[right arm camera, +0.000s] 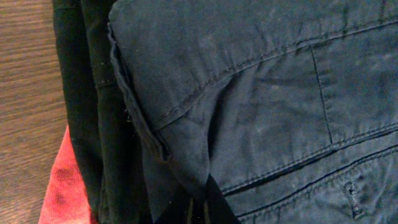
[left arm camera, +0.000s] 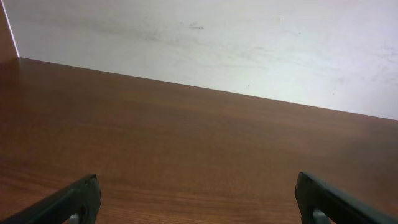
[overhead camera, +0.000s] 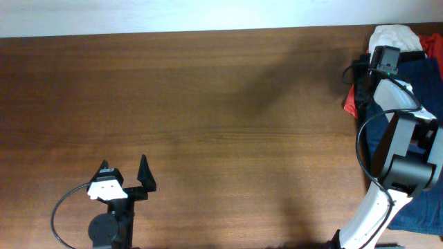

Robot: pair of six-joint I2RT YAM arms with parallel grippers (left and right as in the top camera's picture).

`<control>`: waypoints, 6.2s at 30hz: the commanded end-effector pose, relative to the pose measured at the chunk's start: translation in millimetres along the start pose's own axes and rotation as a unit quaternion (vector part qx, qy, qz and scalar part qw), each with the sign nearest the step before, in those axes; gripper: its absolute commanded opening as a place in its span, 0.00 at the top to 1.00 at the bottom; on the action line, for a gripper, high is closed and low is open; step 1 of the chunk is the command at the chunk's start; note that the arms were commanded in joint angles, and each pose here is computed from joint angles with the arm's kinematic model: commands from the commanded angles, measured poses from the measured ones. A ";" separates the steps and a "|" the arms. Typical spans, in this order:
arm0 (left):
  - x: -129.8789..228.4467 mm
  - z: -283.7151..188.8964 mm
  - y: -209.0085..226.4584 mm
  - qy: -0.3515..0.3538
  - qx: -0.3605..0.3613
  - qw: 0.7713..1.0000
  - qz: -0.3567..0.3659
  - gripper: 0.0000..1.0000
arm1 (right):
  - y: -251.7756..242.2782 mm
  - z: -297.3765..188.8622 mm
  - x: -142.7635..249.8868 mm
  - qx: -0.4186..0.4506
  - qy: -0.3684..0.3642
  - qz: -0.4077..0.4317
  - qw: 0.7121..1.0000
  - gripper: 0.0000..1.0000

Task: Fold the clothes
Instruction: 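Reach the right gripper to the clothes pile and grasp the navy trousers, then drag the navy trousers with the right gripper to the table center, then grasp the left end of the trousers with the left gripper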

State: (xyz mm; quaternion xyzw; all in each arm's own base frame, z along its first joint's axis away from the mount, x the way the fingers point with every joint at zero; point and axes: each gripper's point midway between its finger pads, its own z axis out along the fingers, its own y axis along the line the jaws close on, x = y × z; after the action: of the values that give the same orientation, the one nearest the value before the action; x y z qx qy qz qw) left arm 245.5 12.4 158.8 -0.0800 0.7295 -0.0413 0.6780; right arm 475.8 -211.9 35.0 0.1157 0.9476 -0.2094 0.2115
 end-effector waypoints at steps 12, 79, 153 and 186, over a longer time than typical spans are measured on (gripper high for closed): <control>2.1 0.3 2.8 0.000 -0.006 1.000 0.001 0.01 | -7.4 -35.4 -26.3 -0.029 -0.039 0.072 0.996 0.46; 2.1 0.3 2.8 0.000 -0.006 1.000 0.001 0.01 | 352.8 -389.9 7.8 -0.470 -0.233 -0.218 0.823 0.96; 78.1 86.4 -12.9 0.485 0.000 0.866 -0.121 0.01 | 110.0 -316.6 134.6 -0.212 0.120 0.087 0.966 0.01; 121.8 101.1 -16.0 0.523 0.070 0.823 -0.209 0.99 | 111.2 -316.3 131.7 -0.214 0.115 0.089 0.966 0.01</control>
State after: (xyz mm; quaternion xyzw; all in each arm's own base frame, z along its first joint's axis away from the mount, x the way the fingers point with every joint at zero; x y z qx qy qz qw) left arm 335.0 -18.3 16.9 -0.1646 0.9385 -0.2657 0.1470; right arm 283.6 46.9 197.5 0.1724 0.9747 0.0413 0.1363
